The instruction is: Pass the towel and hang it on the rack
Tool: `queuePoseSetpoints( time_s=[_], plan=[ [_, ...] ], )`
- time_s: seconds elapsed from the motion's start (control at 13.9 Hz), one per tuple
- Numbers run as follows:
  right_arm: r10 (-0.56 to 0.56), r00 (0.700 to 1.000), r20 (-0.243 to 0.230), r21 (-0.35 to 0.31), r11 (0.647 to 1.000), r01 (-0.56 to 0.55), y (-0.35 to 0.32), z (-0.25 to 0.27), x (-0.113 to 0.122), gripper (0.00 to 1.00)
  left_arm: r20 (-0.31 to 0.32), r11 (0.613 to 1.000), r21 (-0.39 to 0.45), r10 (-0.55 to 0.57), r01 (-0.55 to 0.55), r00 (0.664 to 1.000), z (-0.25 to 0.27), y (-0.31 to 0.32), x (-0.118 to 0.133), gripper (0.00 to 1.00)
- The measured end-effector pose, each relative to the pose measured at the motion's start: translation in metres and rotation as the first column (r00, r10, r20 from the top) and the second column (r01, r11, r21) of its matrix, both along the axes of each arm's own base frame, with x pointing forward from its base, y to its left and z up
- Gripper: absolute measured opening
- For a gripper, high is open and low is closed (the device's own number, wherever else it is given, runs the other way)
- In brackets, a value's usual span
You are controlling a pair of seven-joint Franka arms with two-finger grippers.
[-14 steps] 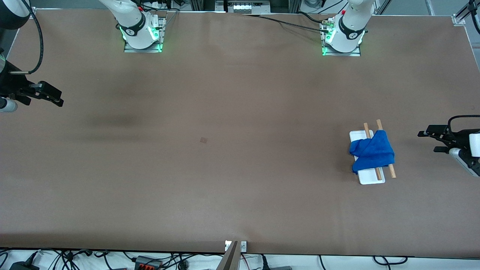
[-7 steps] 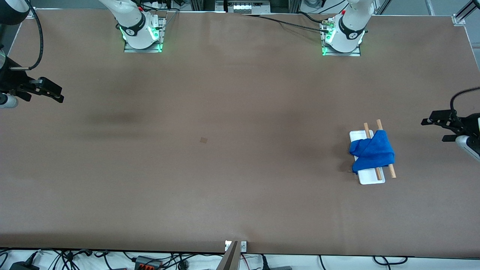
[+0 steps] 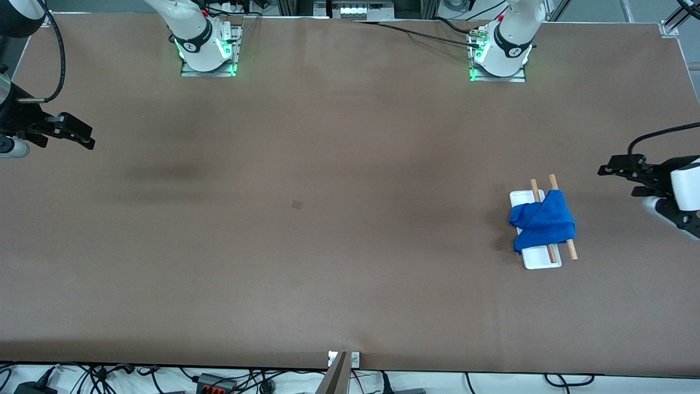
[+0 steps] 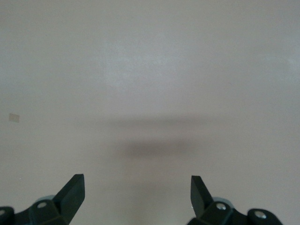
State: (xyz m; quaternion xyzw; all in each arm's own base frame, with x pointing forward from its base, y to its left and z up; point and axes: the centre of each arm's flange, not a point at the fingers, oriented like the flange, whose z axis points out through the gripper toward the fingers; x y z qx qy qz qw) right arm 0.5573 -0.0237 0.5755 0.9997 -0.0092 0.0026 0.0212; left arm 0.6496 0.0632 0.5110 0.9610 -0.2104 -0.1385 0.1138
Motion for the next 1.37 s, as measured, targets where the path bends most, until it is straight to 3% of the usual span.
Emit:
queuePoseSetpoints(
  time_s=[0.29,0.36,0.5,0.65,0.86,1.08,1.37],
  plan=[
    [0.0,1.0,0.002,0.0,1.0,0.0,0.0,0.0,0.0,1.0,-0.021,0.996,0.044,0.078,-0.077,0.997,0.02,-0.022,-0.003,1.0],
    [0.0,1.0,0.002,0.0,1.0,0.0,0.0,0.001,0.0,1.0,-0.007,0.994,0.053,0.095,-0.095,0.995,0.024,-0.025,-0.004,1.0],
    [0.0,1.0,0.004,0.0,1.0,0.0,0.0,0.001,0.0,1.0,0.084,0.989,0.075,0.124,-0.131,0.989,0.036,-0.039,-0.006,1.0],
    [0.0,1.0,0.006,0.0,1.0,0.0,0.0,0.003,-0.001,1.0,0.139,0.982,0.113,0.138,-0.154,0.981,0.044,-0.047,-0.021,1.0],
    [0.0,1.0,0.009,0.0,1.0,0.0,0.0,0.004,-0.001,1.0,0.126,0.967,0.134,0.201,-0.218,0.971,0.041,-0.037,-0.045,1.0],
    [0.0,1.0,0.01,0.0,1.0,0.0,0.0,0.004,-0.001,1.0,0.142,0.933,0.146,0.309,-0.329,0.94,0.036,-0.033,-0.06,1.0],
    [0.001,1.0,0.016,0.0,1.0,-0.001,0.0,0.007,-0.002,1.0,0.175,0.919,0.16,0.334,-0.361,0.926,0.04,-0.053,-0.079,1.0]
  ],
)
